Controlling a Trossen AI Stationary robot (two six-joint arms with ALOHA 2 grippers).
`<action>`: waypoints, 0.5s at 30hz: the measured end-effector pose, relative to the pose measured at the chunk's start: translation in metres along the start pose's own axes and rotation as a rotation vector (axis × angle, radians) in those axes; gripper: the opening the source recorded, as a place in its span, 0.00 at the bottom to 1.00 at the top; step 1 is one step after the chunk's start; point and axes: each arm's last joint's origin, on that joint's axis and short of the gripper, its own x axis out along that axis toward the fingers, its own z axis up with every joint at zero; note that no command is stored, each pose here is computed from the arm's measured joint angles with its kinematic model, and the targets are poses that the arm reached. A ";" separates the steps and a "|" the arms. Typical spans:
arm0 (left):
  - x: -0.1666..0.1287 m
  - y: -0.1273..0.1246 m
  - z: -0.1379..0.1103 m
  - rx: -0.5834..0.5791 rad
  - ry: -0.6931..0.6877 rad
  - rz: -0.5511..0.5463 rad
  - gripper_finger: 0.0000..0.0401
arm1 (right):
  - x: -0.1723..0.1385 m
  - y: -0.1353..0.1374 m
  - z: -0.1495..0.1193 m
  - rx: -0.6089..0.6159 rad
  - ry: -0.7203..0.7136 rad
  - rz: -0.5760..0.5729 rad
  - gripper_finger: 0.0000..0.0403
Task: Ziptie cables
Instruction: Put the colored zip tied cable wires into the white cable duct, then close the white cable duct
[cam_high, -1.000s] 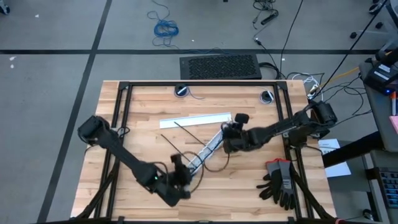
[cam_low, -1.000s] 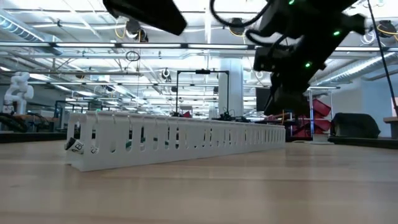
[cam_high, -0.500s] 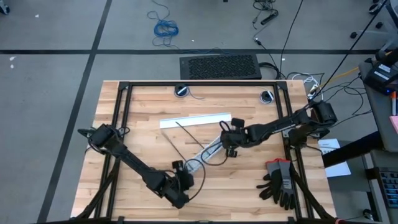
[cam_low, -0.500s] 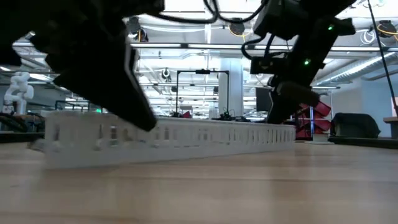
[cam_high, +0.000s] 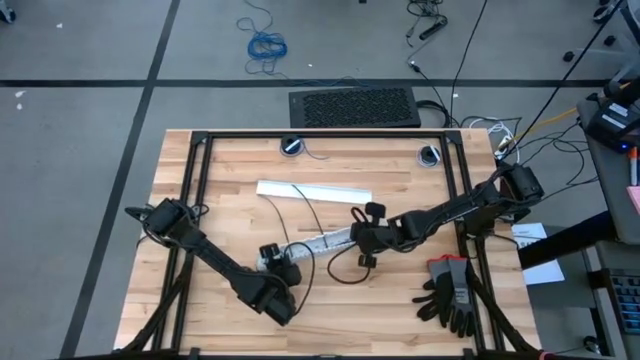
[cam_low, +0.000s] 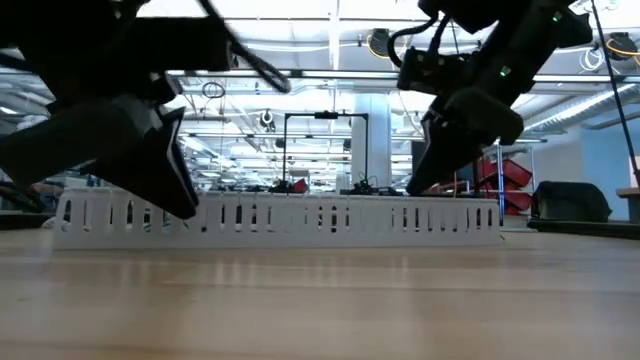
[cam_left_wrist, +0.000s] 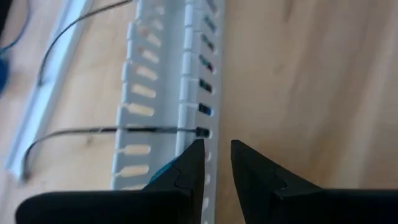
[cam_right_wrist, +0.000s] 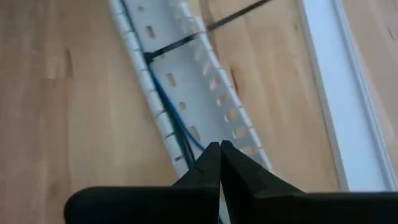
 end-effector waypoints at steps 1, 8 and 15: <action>0.000 0.002 -0.002 -0.001 0.011 0.019 0.20 | 0.000 0.000 0.001 0.000 -0.004 0.005 0.00; -0.004 0.012 -0.013 -0.019 0.067 0.134 0.20 | 0.000 0.001 0.001 0.008 -0.003 0.031 0.00; -0.020 0.012 -0.031 -0.012 0.039 0.234 0.20 | -0.004 0.002 0.010 -0.012 -0.119 -0.059 0.01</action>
